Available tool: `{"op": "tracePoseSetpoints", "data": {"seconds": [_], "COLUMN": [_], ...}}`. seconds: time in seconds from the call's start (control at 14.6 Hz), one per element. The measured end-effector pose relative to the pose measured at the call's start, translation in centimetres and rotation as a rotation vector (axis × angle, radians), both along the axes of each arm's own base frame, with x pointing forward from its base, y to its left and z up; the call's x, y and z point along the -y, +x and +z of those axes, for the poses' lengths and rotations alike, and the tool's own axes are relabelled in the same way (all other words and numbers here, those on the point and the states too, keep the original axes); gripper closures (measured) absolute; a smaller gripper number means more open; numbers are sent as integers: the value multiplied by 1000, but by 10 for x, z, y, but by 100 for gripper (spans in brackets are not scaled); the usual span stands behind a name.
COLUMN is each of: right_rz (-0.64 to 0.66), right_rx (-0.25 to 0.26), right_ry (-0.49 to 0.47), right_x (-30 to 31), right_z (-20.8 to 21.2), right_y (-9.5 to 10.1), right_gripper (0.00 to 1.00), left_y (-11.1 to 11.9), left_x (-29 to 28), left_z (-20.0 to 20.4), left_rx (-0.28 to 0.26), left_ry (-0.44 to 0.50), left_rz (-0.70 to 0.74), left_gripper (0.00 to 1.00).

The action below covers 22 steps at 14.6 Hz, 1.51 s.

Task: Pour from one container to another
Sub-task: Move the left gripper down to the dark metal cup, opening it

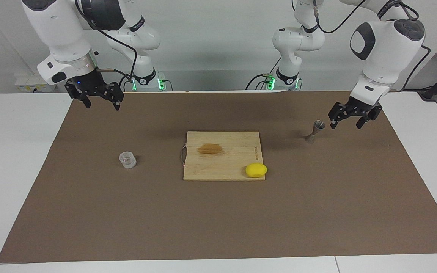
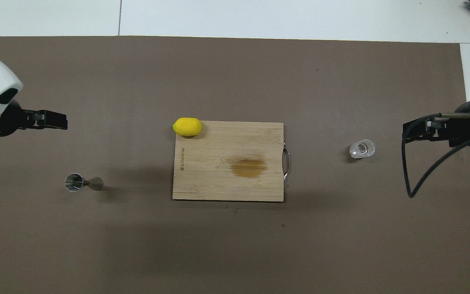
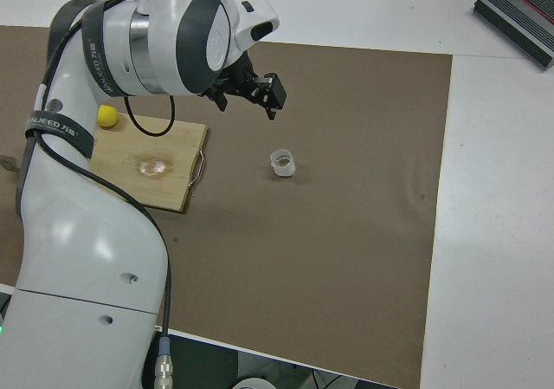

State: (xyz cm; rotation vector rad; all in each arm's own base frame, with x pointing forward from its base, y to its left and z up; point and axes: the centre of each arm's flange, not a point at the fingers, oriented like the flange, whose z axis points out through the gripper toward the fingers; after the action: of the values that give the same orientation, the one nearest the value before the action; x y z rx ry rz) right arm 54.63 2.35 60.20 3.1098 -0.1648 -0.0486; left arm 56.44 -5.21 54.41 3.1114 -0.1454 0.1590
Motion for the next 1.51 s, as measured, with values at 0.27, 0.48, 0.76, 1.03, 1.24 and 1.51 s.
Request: {"op": "tracePoseSetpoints", "data": {"seconds": [0.27,0.48,0.76,1.03,1.24,1.51], "right_rz": [0,0,0,0,0,0], "right_rx": [0,0,0,0,0,0], "right_ry": [0,0,0,0,0,0], "right_x": [0,0,0,0,0,0], "right_z": [0,0,0,0,0,0], "right_y": [0,0,0,0,0,0], "right_gripper": [0,0,0,0,0,0], "left_y": [-7,-9,-8,-13,-21,-31], "left_x": [8,3,-36,-115,-169,-219], "left_z": [0,3,2,-6,-25,-53], "left_rx": [-43,-55,-66,-49,-26,78], "left_ry": [12,-2,-134,-301,-417,-577], "left_rz": [-28,-32,-46,-141,-246,-455], "left_gripper": [0,0,0,0,0,0]}}
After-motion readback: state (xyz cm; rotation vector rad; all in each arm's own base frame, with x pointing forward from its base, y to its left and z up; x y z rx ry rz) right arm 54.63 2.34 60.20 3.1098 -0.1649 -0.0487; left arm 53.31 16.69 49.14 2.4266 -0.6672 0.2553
